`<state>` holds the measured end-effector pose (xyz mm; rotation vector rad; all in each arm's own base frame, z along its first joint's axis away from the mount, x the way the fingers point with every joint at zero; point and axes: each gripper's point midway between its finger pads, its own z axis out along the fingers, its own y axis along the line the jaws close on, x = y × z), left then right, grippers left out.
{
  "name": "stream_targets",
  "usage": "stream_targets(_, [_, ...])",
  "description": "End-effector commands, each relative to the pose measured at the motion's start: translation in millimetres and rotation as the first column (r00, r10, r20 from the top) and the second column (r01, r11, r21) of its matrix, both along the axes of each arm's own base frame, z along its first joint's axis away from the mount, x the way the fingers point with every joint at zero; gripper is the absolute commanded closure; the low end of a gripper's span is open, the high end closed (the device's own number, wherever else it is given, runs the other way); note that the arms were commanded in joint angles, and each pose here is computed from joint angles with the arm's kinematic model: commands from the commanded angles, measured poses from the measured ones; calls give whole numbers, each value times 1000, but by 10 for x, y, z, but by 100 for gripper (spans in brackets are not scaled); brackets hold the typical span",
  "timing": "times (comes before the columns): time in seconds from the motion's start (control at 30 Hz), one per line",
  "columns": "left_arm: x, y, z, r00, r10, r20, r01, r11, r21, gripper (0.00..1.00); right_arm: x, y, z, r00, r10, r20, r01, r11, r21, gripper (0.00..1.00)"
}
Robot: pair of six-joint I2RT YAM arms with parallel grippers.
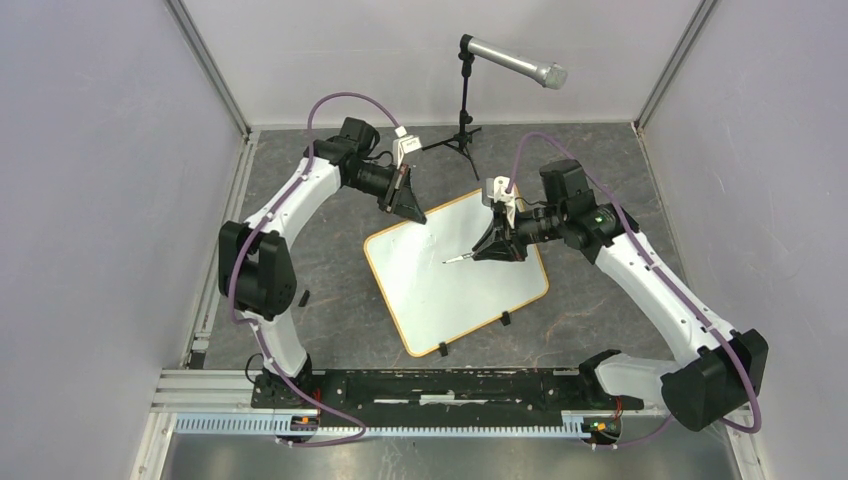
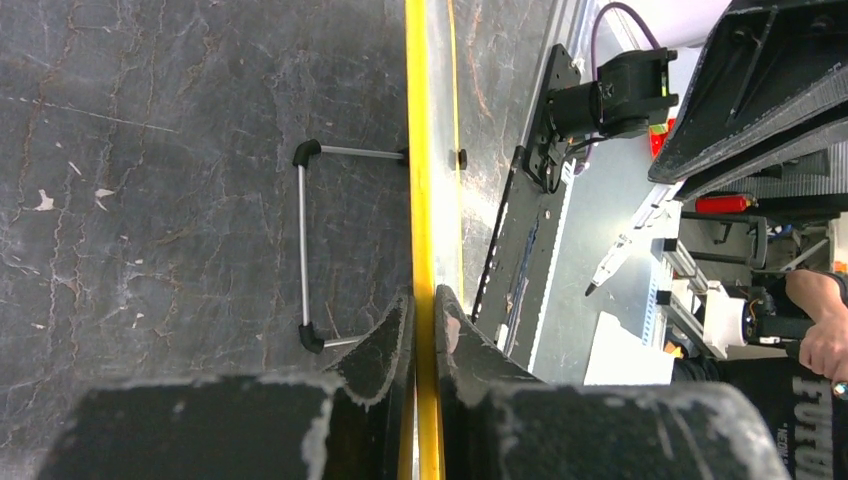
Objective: Write a sentence on the whiteboard
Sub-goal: Move the whiteboard to the center of the board.
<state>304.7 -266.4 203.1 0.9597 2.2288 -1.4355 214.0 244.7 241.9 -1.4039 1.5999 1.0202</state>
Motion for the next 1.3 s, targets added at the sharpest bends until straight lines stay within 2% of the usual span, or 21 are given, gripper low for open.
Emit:
stream_targets(0.0, [-248, 59, 46, 997, -79, -4, 79, 996, 28, 98, -31, 0, 76, 999, 8, 44, -8, 1000, 14, 100])
stream_targets(0.27, [-316, 212, 101, 994, -109, 0, 109, 989, 99, 98, -43, 15, 92, 998, 10, 58, -11, 1000, 13, 100])
stream_targets(0.5, [-305, 228, 108, 991, -128, -38, 131, 988, 86, 97, -39, 66, 72, 998, 23, 52, -24, 1000, 10, 100])
stream_targets(0.83, [-145, 336, 417, 996, -83, 45, 78, 992, 97, 98, -58, 92, 75, 998, 31, 52, -31, 999, 11, 100])
stream_targets(1.07, [-275, 312, 175, 989, -139, -46, 143, 985, 92, 98, -74, 99, 74, 998, 35, 55, -36, 999, 9, 100])
stream_targets(1.17, [-286, 263, 107, 990, -121, -68, 126, 989, 78, 98, -75, 99, 77, 998, 35, 58, -35, 999, 9, 100])
stream_targets(1.23, [-231, 236, 65, 994, -92, -52, 96, 992, 83, 92, -76, 109, 69, 998, 36, 58, -37, 999, 8, 100])
stream_targets(1.27, [-217, 242, 57, 996, -78, -44, 82, 992, 92, 85, -72, 114, 72, 998, 34, 60, -35, 999, 8, 100])
